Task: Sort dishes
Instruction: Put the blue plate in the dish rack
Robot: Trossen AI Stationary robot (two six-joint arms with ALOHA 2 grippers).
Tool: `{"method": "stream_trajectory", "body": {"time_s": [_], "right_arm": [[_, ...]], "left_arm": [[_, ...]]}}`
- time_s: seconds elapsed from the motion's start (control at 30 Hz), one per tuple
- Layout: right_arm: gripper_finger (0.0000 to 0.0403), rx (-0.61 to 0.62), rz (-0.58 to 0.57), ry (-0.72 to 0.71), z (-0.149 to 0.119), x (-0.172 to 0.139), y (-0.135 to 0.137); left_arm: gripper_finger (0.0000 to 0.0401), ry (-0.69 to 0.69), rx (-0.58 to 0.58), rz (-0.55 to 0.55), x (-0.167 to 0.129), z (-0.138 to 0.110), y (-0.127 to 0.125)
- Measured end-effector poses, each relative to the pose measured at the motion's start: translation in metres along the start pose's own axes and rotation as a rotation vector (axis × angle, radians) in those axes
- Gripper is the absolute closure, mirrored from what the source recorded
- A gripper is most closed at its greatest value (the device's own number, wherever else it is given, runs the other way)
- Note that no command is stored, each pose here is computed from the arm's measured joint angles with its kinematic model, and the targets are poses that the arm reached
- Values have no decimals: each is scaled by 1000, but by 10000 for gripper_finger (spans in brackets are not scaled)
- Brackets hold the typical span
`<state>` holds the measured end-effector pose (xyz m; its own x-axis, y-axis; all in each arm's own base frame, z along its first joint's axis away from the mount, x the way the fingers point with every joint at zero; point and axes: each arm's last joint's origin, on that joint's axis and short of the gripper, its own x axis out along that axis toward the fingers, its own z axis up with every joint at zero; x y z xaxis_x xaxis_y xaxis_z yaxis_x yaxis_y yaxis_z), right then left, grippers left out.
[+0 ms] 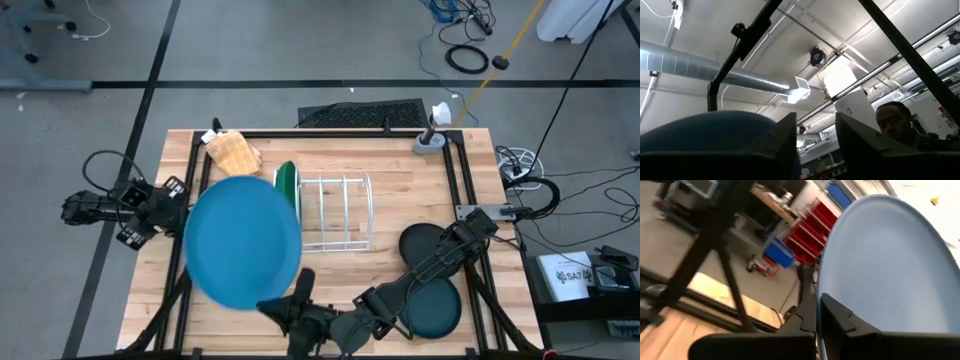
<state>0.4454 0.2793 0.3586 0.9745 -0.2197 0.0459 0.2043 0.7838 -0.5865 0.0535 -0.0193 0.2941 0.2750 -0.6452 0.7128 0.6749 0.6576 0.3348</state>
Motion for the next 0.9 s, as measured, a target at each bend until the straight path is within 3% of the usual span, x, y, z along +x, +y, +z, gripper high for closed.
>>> {"method": "stream_trajectory", "body": {"time_s": [0.17,0.33,0.5,0.9], "right_arm": [[402,85,-37,-35,1,8,-15],[402,210,33,-157,-9,32,-37],[402,275,39,-168,-24,54,-61],[402,419,70,-324,-36,79,-147]], "left_arm": [[253,33,-25,20,0,-4,2],[253,54,-32,50,0,-7,4],[253,57,-35,56,0,-8,5],[253,102,-101,65,-1,-12,7]]}}
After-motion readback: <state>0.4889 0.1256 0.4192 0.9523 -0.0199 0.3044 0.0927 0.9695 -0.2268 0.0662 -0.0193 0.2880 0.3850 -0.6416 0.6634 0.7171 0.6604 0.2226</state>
